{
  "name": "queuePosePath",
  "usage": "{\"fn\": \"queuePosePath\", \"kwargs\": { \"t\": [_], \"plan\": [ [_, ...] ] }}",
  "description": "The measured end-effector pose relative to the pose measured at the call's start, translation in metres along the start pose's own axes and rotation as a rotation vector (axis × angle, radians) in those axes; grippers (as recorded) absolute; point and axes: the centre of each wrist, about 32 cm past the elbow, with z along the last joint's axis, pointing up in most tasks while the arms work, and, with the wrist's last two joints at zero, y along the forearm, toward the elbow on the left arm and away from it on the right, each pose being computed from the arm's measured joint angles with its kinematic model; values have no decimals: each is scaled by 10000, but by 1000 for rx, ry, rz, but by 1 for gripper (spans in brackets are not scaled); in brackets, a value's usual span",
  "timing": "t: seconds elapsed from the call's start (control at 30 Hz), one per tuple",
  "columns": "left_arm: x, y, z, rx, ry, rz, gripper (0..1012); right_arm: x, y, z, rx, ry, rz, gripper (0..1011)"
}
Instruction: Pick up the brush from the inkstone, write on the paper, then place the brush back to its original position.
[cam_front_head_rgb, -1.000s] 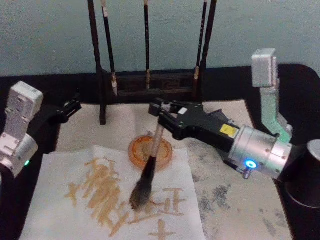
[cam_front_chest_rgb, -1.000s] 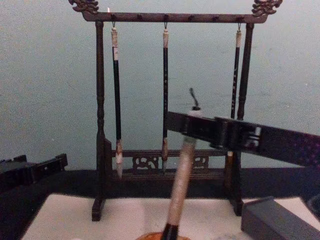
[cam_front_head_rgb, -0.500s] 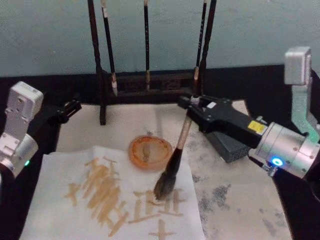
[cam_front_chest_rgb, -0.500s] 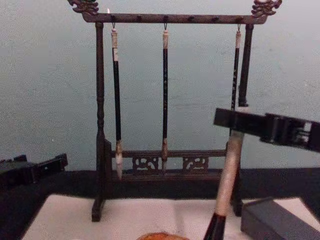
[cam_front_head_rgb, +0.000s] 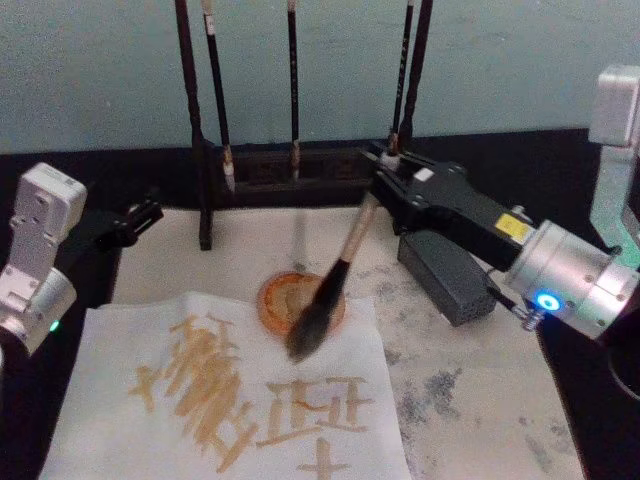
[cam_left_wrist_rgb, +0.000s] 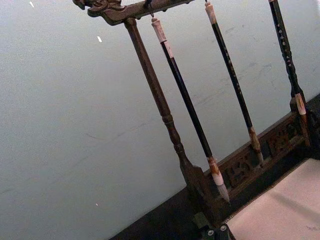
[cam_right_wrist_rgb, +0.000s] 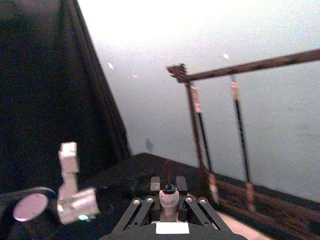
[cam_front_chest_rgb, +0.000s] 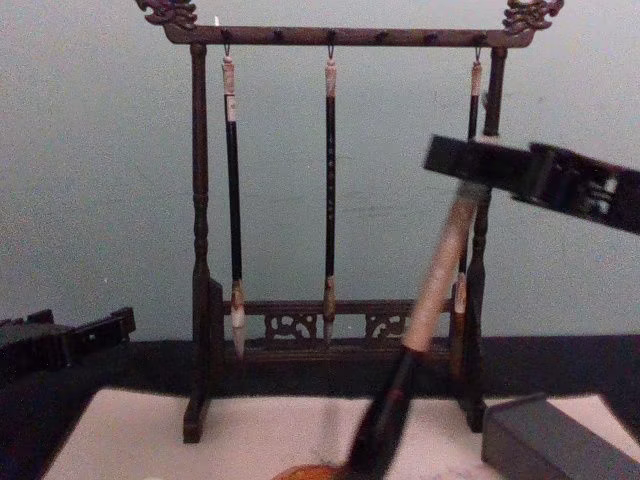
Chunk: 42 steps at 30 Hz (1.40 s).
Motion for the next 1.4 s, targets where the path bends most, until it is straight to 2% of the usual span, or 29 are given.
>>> {"fn": "queuePosePath", "kwargs": {
  "t": [0.23, 0.43, 0.6, 1.07, 1.4],
  "plan": [
    [0, 0, 0, 0, 0, 0, 1000, -95, 211, -57, 11, 31, 71, 181],
    [0, 0, 0, 0, 0, 0, 1002, -149, 362, -172, -14, 52, 110, 181],
    [0, 0, 0, 0, 0, 0, 1002, -157, 429, -257, -34, 63, 115, 181],
    [0, 0, 0, 0, 0, 0, 1002, -104, 393, -329, -96, 54, 100, 181],
    [0, 0, 0, 0, 0, 0, 1002, -22, 274, -301, -123, 36, 55, 181]
  ]
}}
